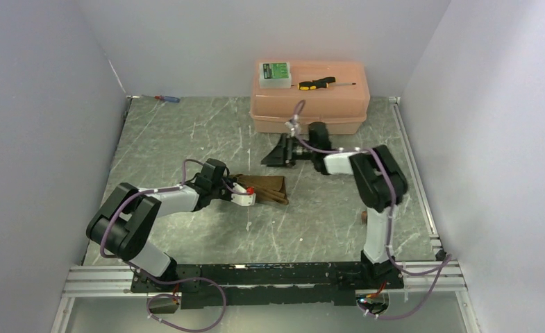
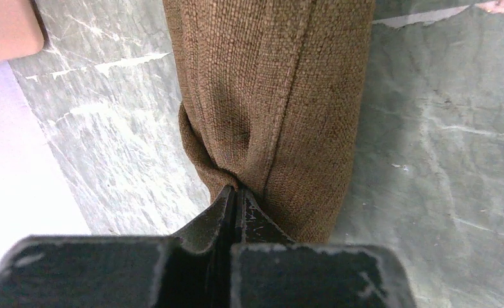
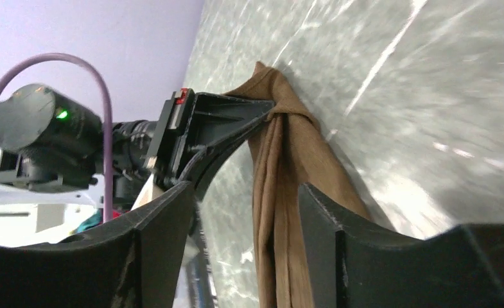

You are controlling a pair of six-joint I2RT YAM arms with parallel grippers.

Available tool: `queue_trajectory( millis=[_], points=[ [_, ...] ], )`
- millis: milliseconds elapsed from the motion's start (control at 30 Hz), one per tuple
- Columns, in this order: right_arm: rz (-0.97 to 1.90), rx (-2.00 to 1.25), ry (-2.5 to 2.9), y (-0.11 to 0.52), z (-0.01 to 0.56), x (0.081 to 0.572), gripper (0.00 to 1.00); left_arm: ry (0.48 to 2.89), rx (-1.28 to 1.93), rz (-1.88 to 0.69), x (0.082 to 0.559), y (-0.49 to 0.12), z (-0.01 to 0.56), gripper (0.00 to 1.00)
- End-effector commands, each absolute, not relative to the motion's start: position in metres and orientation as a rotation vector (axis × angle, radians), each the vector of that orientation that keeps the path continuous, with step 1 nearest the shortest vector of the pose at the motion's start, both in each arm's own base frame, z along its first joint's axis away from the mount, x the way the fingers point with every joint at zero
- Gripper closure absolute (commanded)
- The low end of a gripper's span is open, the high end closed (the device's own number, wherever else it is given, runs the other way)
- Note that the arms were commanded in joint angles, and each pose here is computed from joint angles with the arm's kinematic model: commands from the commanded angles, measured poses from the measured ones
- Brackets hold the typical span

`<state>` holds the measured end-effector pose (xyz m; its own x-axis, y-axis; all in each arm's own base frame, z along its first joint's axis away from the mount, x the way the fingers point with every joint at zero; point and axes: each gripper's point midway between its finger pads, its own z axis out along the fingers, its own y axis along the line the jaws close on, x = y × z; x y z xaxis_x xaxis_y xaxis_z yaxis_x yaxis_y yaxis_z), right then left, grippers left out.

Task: Fold the napkin into a case and place the utensils inside
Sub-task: Fold the 2/3-rectangle-folded napkin at the center of the board.

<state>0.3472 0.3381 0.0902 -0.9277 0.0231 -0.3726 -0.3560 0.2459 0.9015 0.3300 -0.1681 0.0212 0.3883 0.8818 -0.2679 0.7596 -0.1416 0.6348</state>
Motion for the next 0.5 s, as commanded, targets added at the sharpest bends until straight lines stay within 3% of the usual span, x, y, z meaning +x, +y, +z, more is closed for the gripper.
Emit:
queue_trajectory(
  millis=[0, 67, 133, 233, 467],
  points=[
    [1.419, -0.495, 2.041, 0.289, 0.116, 0.352, 0.31, 1.581, 2.135, -0.111, 0.252, -0.158, -0.041, 0.97],
    [1.289, -0.592, 1.997, 0.275, 0.112, 0.337, 0.23, 1.584, 2.134, -0.116, 0.251, -0.158, -0.042, 0.97],
    [1.164, -0.730, 1.929, 0.267, 0.106, 0.316, 0.21, 1.587, 2.133, -0.125, 0.249, -0.158, -0.042, 0.97],
    [1.002, -0.929, 1.812, 0.262, 0.100, 0.291, 0.20, 1.587, 2.126, -0.121, 0.250, -0.159, -0.041, 0.97],
    [0.941, -1.155, 1.687, 0.270, 0.091, 0.260, 0.21, 1.593, 2.108, -0.097, 0.252, -0.157, -0.040, 0.97]
  ],
)
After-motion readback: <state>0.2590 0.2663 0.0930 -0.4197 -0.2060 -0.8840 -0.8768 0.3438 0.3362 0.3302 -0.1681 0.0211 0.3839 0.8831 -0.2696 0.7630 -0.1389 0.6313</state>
